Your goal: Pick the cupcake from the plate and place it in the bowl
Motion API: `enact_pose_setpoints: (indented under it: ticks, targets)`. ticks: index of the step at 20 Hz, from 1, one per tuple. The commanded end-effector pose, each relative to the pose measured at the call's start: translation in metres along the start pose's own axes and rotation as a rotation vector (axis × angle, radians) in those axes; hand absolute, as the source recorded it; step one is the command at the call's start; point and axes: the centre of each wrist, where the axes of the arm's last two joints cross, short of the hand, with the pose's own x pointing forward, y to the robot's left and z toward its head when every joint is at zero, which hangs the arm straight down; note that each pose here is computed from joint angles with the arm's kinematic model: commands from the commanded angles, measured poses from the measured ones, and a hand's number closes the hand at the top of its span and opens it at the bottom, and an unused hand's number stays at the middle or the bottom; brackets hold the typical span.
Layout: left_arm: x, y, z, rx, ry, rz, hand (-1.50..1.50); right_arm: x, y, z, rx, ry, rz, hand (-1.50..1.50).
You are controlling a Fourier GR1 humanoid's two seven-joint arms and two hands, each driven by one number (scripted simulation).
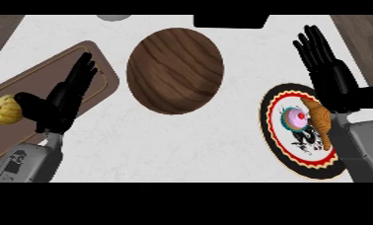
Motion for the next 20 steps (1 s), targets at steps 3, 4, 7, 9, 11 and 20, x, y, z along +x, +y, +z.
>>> enact_pose_setpoints:
  ticks: [3,4,7,9,11,20]
  targets:
    - [0.03,0.031,-0.004,0.122,-0.142,-0.032,0.0,0.023,0.038,-0.02,0.116,-0.04,-0.027,-1.5]
    - [0.041,0.037,-0.012,0.17,-0.164,-0.04,0.0,0.018,0.058,-0.02,0.155,-0.058,-0.078,-1.5]
    - [0.037,0.048,-0.008,0.202,-0.17,-0.055,0.0,0.045,-0.004,-0.025,0.085,-0.042,0.57,-1.5]
    - [0.034,0.06,-0.002,0.246,-0.156,-0.023,0.0,0.019,0.031,-0.012,-0.236,-0.115,0.399,-1.5]
    - [0.039,0.062,-0.004,0.261,-0.194,-0.024,0.0,-0.003,0.068,0.012,-0.232,-0.185,0.449,-1.5]
    - [0.028,0.065,0.005,0.267,-0.176,-0.019,0.0,0.047,0.073,0.05,-0.179,-0.062,0.825,-1.5]
